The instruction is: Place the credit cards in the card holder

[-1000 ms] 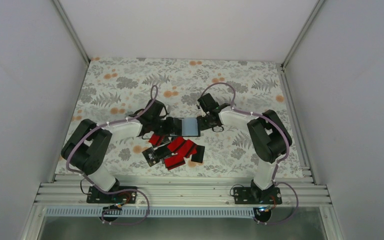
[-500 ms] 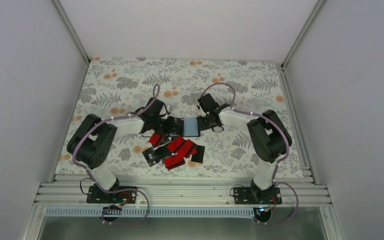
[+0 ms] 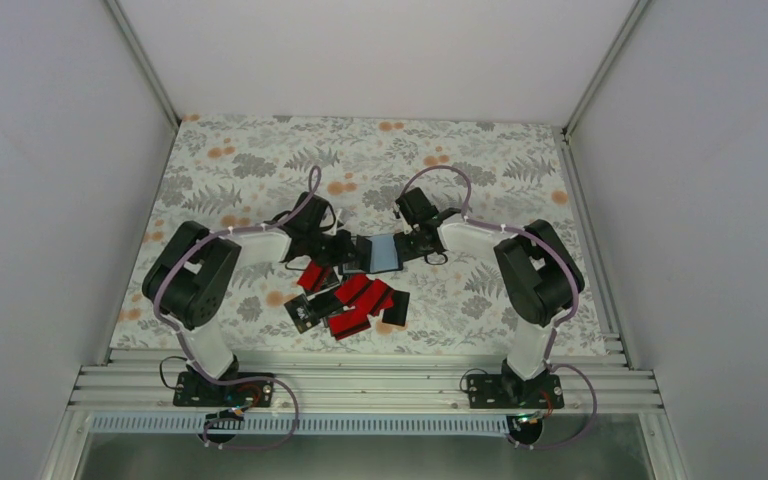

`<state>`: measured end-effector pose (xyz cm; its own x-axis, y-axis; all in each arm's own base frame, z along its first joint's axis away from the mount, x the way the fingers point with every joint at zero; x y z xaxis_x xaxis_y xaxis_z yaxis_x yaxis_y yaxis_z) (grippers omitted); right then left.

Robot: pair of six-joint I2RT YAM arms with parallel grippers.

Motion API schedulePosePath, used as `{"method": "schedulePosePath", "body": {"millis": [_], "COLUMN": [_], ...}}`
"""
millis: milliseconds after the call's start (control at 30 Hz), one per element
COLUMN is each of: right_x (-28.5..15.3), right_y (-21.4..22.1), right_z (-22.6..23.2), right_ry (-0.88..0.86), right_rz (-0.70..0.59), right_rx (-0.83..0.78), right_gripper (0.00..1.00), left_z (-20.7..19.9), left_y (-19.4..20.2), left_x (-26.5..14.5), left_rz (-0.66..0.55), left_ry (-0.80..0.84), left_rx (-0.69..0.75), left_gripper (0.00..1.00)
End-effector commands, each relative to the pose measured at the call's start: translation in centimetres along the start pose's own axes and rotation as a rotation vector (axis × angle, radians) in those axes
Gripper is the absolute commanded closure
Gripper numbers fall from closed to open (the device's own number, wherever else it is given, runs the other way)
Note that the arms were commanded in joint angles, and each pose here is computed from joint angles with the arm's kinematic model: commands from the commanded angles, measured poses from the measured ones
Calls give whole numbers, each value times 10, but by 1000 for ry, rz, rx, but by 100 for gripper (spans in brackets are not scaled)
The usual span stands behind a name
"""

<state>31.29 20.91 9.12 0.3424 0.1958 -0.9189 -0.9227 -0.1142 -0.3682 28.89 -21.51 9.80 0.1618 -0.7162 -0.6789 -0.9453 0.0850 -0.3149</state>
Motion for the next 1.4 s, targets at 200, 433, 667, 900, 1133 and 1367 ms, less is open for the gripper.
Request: {"method": "schedulePosePath", "body": {"millis": [200, 433, 667, 900, 1133, 1367], "right_x": [0, 2, 3, 4, 4, 6], "right_y": [8, 9, 11, 12, 15, 20], "right_z": [-2, -3, -3, -3, -4, -6], "right_ry": [-1, 5, 4, 1, -1, 1], "right_rz": [1, 5, 9, 17, 26, 40], "right_rx": [-21, -27, -31, -32, -34, -27], "right_gripper": [96, 96, 96, 96, 96, 96], "left_z": [-2, 4, 5, 7, 6, 3], "left_y": [-11, -7, -7, -9, -12, -15], "left_x": [3, 10, 14, 14, 15, 14], "left_rz": [27, 62, 64, 55, 36, 23], "left_ry": [61, 65, 79, 76, 85, 99], "left_rx": [6, -29, -43, -36, -24, -13], "left_gripper": [98, 98, 98, 98, 98, 98]}}
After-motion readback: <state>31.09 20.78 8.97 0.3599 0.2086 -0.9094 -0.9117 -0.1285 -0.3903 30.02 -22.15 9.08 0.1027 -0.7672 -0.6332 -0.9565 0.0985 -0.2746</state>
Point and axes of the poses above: each gripper's point midway between its finger pads, its own x axis out along the fingers, its own z axis along the line the jaws close on, y = z × x, the point moved 8 cm from there along -x, back along the fingers, and after that the axes turned 11 degrees about x, right-handed, at the moved point
